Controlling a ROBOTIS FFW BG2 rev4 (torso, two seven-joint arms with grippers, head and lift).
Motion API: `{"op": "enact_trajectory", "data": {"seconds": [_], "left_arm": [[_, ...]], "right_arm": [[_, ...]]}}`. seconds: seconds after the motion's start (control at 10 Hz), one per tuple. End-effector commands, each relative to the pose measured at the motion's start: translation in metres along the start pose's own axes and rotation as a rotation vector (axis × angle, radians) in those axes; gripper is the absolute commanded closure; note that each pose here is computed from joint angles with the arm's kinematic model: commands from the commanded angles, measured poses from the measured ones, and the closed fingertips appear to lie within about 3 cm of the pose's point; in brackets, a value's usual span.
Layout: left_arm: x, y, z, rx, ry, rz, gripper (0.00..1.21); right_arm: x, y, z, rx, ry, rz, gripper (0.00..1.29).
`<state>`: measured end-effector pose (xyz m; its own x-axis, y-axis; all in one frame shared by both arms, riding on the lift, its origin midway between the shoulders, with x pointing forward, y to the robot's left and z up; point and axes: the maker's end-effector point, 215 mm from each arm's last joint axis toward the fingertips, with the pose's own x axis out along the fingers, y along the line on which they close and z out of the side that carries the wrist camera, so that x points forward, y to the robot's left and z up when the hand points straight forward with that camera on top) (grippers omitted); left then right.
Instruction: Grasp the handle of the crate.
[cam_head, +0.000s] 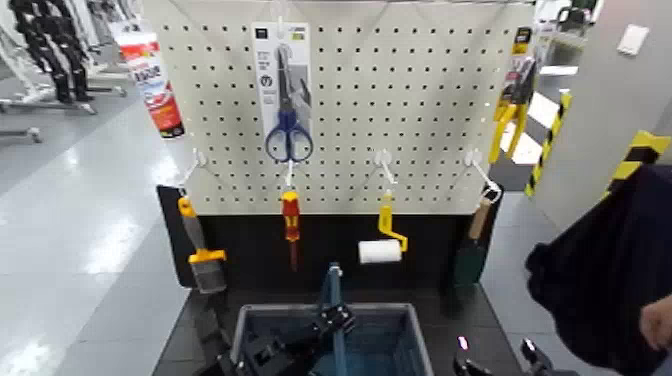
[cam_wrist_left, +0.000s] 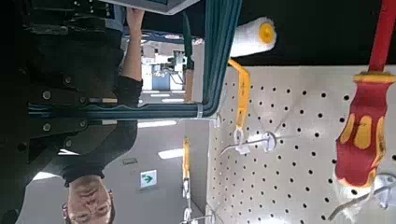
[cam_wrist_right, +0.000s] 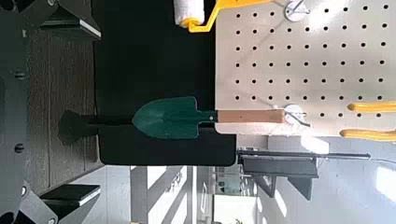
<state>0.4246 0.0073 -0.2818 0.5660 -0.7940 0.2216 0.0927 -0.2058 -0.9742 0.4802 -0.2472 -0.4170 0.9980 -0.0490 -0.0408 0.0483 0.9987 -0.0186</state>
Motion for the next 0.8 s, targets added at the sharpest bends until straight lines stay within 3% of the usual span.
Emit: {"op": "enact_trajectory", "data": {"seconds": [0.1, 0.8], "left_arm": [[-0.0037, -0.0092, -0.0009, 0.001, -0.017, -0.005, 1.19], [-0.0013, -0.0095, -0.0052, -0.014, -0.015, -0.013, 1.19]], "right_arm": [[-0.0012, 0.0003, -0.0008, -0.006, 0.001, -0.005, 0.14], [0.0012, -0.0016, 0.0010, -0.015, 0.006, -0.011, 0.15]]}}
